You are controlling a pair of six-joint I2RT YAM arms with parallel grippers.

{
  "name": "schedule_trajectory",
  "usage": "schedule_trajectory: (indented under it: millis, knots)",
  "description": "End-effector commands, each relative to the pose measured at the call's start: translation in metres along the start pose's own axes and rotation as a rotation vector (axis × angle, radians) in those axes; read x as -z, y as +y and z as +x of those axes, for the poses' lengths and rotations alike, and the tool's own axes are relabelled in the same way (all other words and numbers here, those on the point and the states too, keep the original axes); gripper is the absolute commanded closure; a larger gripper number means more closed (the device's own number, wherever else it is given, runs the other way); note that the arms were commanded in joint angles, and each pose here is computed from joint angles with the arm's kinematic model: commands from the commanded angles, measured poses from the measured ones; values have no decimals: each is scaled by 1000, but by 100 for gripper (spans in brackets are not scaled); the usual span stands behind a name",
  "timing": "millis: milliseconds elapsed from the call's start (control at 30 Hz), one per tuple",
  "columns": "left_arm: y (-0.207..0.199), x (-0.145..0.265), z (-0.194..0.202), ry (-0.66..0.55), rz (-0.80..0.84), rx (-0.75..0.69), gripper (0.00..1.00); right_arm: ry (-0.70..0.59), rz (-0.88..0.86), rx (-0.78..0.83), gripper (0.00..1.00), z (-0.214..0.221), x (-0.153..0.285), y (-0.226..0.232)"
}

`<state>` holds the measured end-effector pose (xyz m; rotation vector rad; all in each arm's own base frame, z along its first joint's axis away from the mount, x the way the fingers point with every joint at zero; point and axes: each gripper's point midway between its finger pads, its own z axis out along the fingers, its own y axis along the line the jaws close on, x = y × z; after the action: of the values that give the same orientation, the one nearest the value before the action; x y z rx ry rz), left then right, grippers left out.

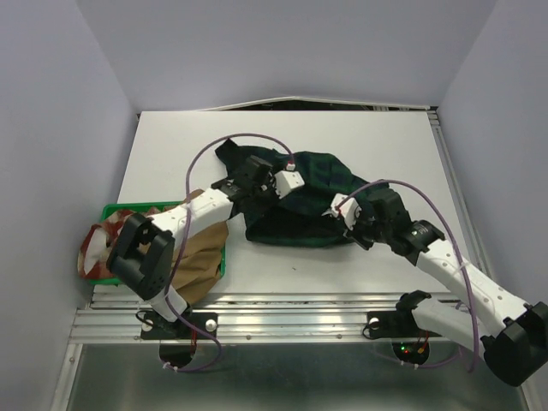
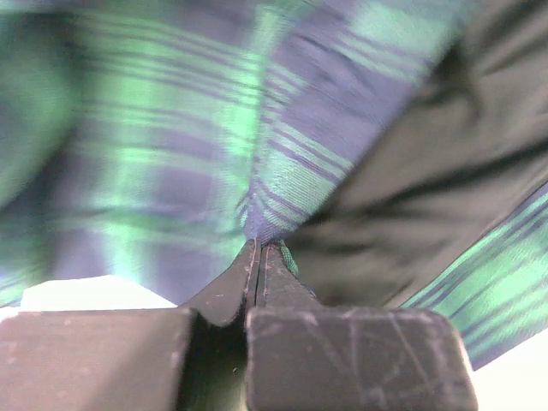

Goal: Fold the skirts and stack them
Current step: Flatten the skirt out

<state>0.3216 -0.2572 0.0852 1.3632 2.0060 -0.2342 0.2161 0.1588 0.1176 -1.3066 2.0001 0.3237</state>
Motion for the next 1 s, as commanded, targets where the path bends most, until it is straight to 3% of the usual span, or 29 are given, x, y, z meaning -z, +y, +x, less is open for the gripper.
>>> schedule_trajectory:
  millis: [0,100,233,433,567,667,700,733,967]
  knots:
    - [58,66,-49,-160,-137,50,100,-32,172,-26,99,-1,22,-33]
    - [93,100,-56,-191,-207,72,100,-33,278,-46,99,3,41,-60]
    - [104,113,-48,-172,-201,52,100,-17,376,-71,99,19,61,-92]
    - [69,88,-17,-91,-24,29,100,22,453,-173,99,54,84,-140]
    - [43,71,2,-59,107,-11,97,3,400,-260,99,63,79,-157]
    - [29,72,-7,-111,175,-18,55,-32,335,-268,99,57,70,-150]
    - [26,75,-11,-129,188,-22,20,-58,291,-272,99,53,66,-144]
    - [22,77,-15,-156,206,-27,6,-65,271,-274,99,52,64,-140]
    - [8,92,-2,-238,149,-180,1,-47,219,-299,99,65,53,-130]
